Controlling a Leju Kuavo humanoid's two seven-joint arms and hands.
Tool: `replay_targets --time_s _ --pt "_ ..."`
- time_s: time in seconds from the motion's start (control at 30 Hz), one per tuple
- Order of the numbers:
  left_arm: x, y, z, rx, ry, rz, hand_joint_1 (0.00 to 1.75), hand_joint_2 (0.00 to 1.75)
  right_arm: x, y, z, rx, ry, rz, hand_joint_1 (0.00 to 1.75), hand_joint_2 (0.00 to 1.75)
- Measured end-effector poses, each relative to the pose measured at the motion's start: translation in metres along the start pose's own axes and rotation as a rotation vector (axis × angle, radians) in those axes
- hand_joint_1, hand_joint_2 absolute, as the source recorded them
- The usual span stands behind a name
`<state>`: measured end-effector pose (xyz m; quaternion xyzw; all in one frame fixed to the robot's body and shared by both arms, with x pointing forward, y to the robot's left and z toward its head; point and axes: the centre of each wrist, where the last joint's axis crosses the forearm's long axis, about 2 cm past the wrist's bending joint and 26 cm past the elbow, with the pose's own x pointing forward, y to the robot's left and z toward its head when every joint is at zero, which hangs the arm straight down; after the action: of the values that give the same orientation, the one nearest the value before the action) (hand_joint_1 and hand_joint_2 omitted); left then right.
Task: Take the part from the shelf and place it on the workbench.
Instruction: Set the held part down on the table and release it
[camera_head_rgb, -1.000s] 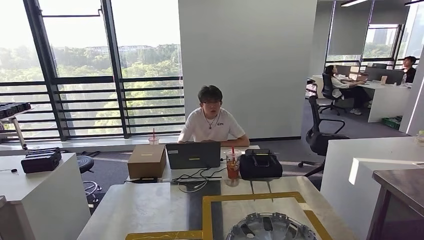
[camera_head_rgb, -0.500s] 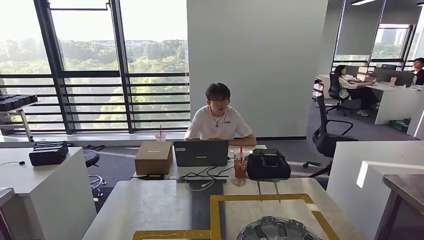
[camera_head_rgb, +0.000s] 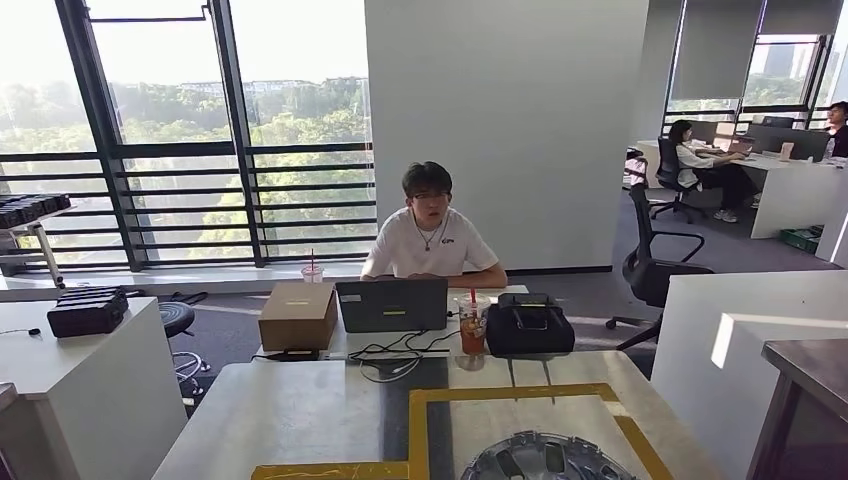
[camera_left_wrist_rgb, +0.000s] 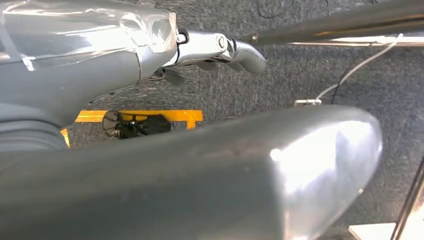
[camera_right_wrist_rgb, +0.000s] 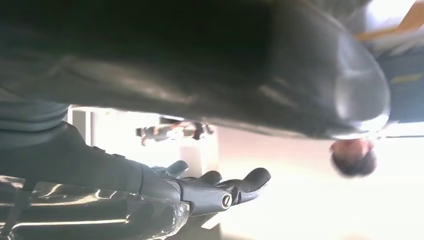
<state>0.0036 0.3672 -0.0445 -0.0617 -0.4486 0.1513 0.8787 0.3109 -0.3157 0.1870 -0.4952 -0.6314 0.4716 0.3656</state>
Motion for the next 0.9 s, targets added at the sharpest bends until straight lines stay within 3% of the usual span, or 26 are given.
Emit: replay_targets --time_s 0.17,0.3,0.4,0.57,0.9 --pt "0.001 -0.001 -0.001 -0.007 -0.004 0.001 0.0 0.0 -0.016 -0.032 0.024 -0.207 0.047 -0.042 0.0 0.0" --pt "0.001 -0.001 -0.001 -0.024 -0.018 0.016 0.0 0.0 -0.029 -0.062 0.054 -0.408 0.086 -0.164 0.0 0.0" --pt "0.0 -0.001 0.0 -0.036 -0.034 0.031 0.0 0.0 -0.034 -0.074 0.083 -0.476 0.113 -0.271 0.0 0.0" --pt "0.001 0.0 0.002 -0.043 -0.052 0.04 0.0 0.0 -0.033 -0.08 0.127 -0.469 0.145 -0.314 0.0 0.0" --pt "-0.003 0.005 0.013 -0.034 -0.035 0.021 0.0 0.0 -0.029 -0.066 0.19 -0.264 0.298 -0.449 0.0 0.0"
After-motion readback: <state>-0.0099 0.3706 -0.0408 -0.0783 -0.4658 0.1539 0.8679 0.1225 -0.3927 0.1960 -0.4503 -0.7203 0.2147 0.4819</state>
